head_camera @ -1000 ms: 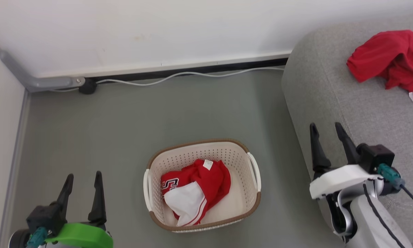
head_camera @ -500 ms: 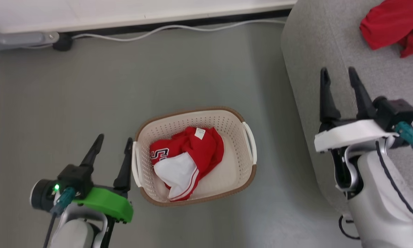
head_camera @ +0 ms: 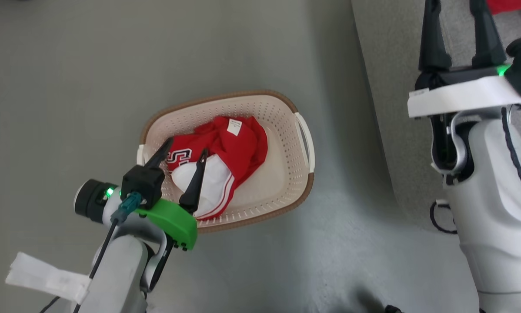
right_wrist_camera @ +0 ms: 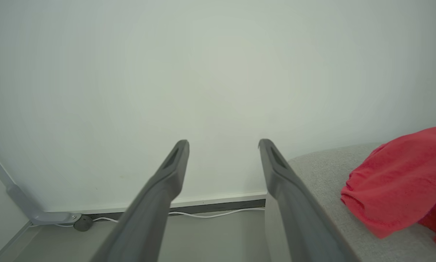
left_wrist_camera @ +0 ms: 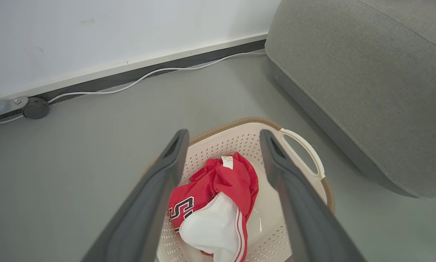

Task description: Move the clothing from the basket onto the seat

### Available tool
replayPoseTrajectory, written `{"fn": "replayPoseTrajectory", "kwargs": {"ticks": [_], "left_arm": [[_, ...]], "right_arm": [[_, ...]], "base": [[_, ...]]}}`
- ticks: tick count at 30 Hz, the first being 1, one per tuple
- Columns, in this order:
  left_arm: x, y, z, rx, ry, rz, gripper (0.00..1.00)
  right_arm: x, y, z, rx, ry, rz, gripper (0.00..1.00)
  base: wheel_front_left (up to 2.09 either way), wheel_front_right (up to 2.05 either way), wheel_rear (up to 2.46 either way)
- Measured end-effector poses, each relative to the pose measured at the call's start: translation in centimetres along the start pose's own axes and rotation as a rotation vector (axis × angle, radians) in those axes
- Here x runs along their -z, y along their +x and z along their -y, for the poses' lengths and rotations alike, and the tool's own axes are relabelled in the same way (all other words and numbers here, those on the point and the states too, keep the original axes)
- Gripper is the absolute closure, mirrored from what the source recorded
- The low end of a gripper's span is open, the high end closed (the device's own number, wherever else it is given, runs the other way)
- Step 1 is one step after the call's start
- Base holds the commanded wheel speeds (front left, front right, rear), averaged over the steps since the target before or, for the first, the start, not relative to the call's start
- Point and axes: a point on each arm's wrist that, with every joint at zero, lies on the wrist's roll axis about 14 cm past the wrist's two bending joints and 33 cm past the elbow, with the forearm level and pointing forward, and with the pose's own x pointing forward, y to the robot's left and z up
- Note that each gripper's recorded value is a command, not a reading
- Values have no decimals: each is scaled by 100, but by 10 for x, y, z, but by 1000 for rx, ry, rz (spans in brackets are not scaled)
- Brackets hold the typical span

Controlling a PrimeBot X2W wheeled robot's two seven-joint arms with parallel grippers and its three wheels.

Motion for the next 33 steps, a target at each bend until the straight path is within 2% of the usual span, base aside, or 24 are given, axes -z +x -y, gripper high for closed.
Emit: {"fn": "replayPoseTrajectory", "kwargs": {"ticks": [19, 33], "left_arm": [[104, 66, 9, 170, 49, -247, 0], [167, 102, 8, 254, 66, -334, 0]], "right_arm": [[43, 60, 6, -25, -38, 12, 0], [105, 67, 23, -7, -78, -84, 0]], "base": [[0, 0, 0], [0, 0, 0]]}}
